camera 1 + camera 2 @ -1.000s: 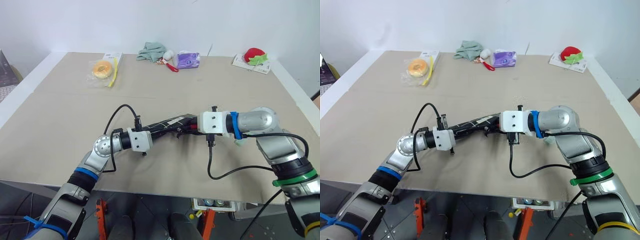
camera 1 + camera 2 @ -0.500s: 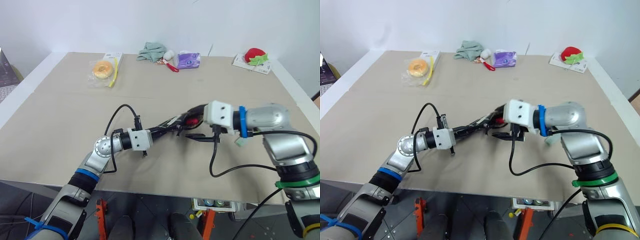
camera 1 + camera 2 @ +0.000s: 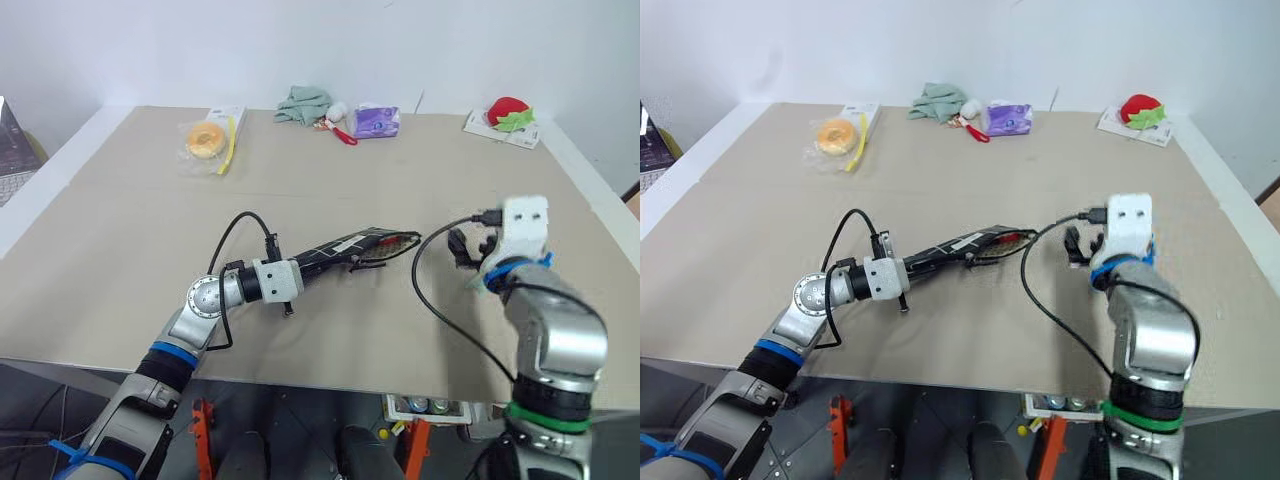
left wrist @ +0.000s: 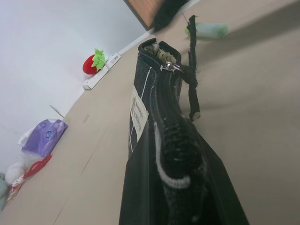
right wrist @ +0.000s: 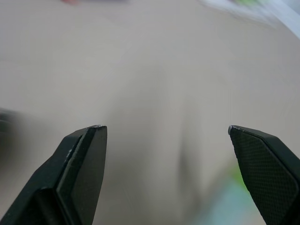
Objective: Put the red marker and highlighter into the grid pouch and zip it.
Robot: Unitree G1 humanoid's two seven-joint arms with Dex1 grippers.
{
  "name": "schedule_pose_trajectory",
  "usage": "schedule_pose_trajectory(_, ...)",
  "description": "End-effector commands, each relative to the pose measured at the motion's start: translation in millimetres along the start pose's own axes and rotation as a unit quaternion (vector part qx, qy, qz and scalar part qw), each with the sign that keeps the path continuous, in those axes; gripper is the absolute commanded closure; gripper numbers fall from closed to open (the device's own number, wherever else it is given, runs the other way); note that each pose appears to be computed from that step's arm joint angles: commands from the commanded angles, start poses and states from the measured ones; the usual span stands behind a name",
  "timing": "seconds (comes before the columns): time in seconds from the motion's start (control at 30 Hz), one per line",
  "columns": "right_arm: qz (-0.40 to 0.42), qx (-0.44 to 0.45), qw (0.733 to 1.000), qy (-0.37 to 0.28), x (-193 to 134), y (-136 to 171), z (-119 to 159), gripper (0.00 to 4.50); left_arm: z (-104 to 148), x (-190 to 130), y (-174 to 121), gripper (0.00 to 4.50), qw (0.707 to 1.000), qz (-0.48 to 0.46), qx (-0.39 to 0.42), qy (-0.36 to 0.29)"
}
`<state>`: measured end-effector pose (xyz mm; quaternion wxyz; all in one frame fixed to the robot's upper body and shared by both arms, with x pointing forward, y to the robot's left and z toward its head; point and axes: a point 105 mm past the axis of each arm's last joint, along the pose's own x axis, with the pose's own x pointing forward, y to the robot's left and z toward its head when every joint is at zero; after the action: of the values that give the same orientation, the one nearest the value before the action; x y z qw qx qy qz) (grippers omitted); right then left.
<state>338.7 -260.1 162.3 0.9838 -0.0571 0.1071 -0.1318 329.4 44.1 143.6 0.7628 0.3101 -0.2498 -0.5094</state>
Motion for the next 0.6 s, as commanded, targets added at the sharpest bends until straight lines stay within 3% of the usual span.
schedule_pose_trajectory(0.03, -0.114, 0.019, 0.993, -0.014, -10.4, -30.9, 7.2, 0.04, 9.3, 2.6, 8.1, 4.50, 1.000, 0.009, 0.010, -0.019)
schedule_pose_trajectory(0.37, -0.088, 0.085, 0.992, 0.021, -0.9, -7.4, -1.8, 0.04, 7.9, 1.3, 4.3, 4.50, 1.000, 0.015, 0.007, -0.017)
schedule_pose_trajectory(0.6, -0.075, 0.073, 0.992, 0.068, 3.5, 11.6, -24.3, 0.04, 7.4, -0.1, 4.7, 4.50, 1.000, 0.023, 0.006, -0.013)
